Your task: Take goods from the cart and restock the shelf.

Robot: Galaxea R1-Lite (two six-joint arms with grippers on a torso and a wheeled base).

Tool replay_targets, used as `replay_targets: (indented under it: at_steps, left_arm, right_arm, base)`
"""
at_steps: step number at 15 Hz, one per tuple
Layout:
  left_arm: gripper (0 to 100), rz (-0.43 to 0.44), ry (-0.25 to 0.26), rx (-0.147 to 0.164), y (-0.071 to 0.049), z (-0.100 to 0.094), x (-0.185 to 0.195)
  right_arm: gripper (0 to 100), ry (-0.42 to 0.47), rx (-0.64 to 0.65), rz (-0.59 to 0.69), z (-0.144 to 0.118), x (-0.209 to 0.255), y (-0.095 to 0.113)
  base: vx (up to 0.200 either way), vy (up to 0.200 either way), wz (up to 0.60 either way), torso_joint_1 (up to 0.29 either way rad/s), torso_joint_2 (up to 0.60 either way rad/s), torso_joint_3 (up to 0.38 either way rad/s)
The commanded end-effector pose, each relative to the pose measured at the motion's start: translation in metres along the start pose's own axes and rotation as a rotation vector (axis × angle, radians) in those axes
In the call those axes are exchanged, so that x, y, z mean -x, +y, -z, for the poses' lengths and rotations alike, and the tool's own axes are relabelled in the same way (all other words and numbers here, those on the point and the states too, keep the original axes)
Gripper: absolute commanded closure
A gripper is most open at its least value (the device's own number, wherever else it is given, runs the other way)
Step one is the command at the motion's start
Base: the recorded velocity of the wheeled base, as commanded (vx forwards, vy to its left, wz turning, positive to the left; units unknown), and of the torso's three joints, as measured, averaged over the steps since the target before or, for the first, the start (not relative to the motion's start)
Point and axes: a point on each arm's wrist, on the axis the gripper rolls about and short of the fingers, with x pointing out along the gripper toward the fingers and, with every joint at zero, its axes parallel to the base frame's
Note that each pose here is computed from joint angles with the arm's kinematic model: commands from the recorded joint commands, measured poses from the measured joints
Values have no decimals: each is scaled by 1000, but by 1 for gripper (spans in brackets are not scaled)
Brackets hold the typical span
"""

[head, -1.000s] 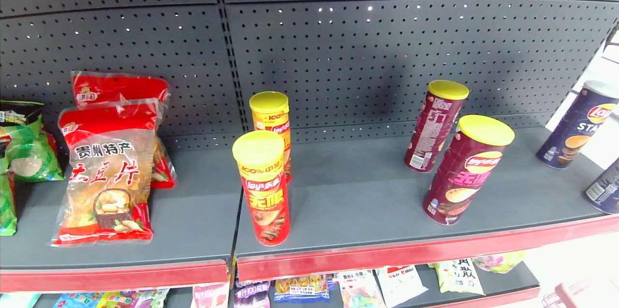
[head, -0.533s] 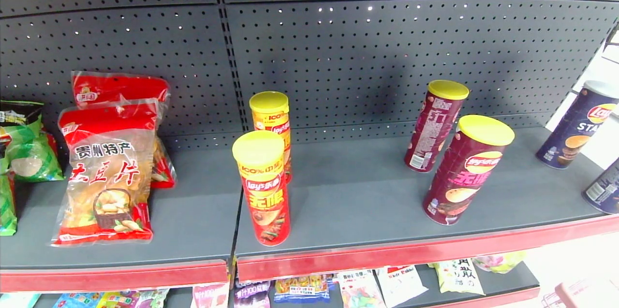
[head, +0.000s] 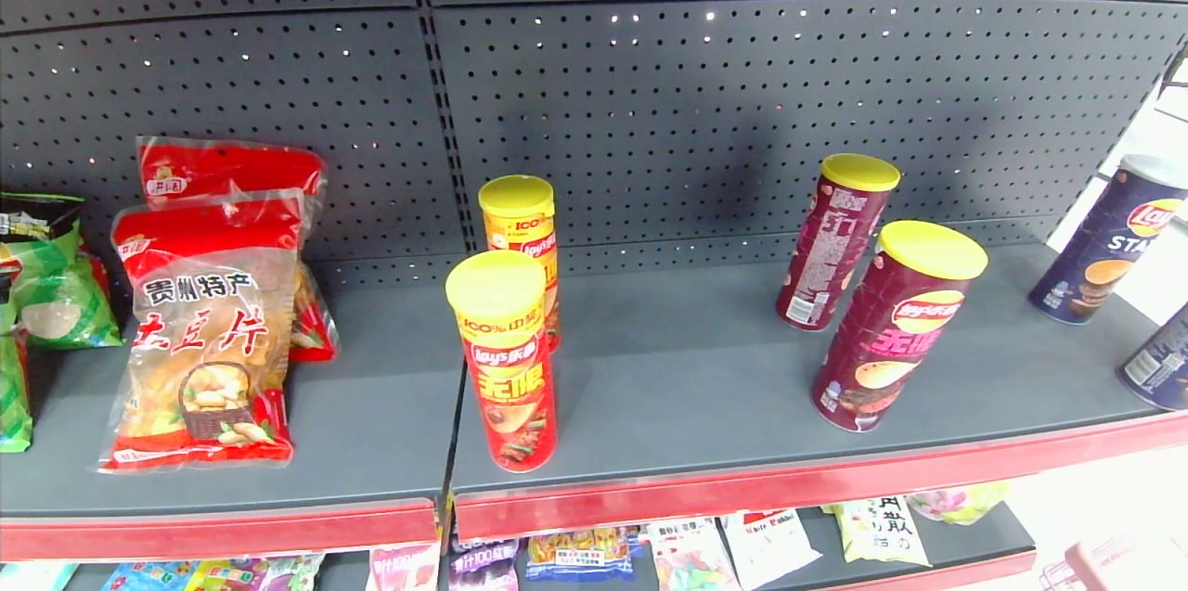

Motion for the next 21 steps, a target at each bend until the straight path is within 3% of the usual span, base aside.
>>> replay_targets:
  at_steps: [1, 2, 3, 4, 6, 7, 9, 11, 14, 16, 19, 20, 21]
  left_arm:
    - [0, -41, -56, 221, 17, -141, -26]
    - [0, -13, -60, 243, 22, -180, -37]
    - [0, 14, 71, 229, 23, -177, -55]
    - [0, 26, 217, 192, 25, -165, -83]
    - [0, 28, 432, 205, 30, -152, -146]
    - [0, 34, 505, 206, 32, -147, -172]
    - [0, 85, 594, 165, 26, -134, -193]
    - [0, 106, 748, 168, 25, -120, -204]
    - [0, 173, 865, 163, 15, -107, -206]
    - [0, 189, 891, 159, 11, -103, -210]
    - [0, 267, 940, 121, -8, -95, -218]
    - [0, 273, 945, 119, -10, -94, -218]
    - [0, 290, 989, 100, -18, -85, -226]
  right_arm:
    - [0, -1, 0, 0, 0, 0, 0]
    - [0, -1, 0, 0, 0, 0, 0]
    - [0, -1, 0, 1, 0, 0, 0]
    - [0, -1, 0, 1, 0, 0, 0]
    - [0, -1, 0, 0, 0, 0, 0]
    - [0, -1, 0, 0, 0, 0, 0]
    - [0, -1, 0, 1, 0, 0, 0]
    - [0, -1, 0, 0, 0, 0, 0]
    - [0, -1, 0, 0, 0, 0, 0]
    - [0, -1, 0, 0, 0, 0, 0]
    - [0, -1, 0, 0, 0, 0, 0]
    - [0, -1, 0, 0, 0, 0, 0]
    - [0, -1, 0, 0, 0, 0, 0]
  base:
    - [0, 0, 0, 0, 0, 0]
    - [0, 0, 0, 0, 0, 0]
    - [0, 0, 0, 0, 0, 0]
    - [0, 0, 0, 0, 0, 0]
    - [0, 0, 0, 0, 0, 0]
    - [0, 0, 0, 0, 0, 0]
    - [0, 0, 0, 0, 0, 0]
    - [0, 0, 0, 0, 0, 0]
    - [0, 0, 0, 0, 0, 0]
    - [0, 0, 0, 0, 0, 0]
    - [0, 0, 0, 0, 0, 0]
    - [0, 0, 0, 0, 0, 0]
    - [0, 0, 0, 0, 0, 0]
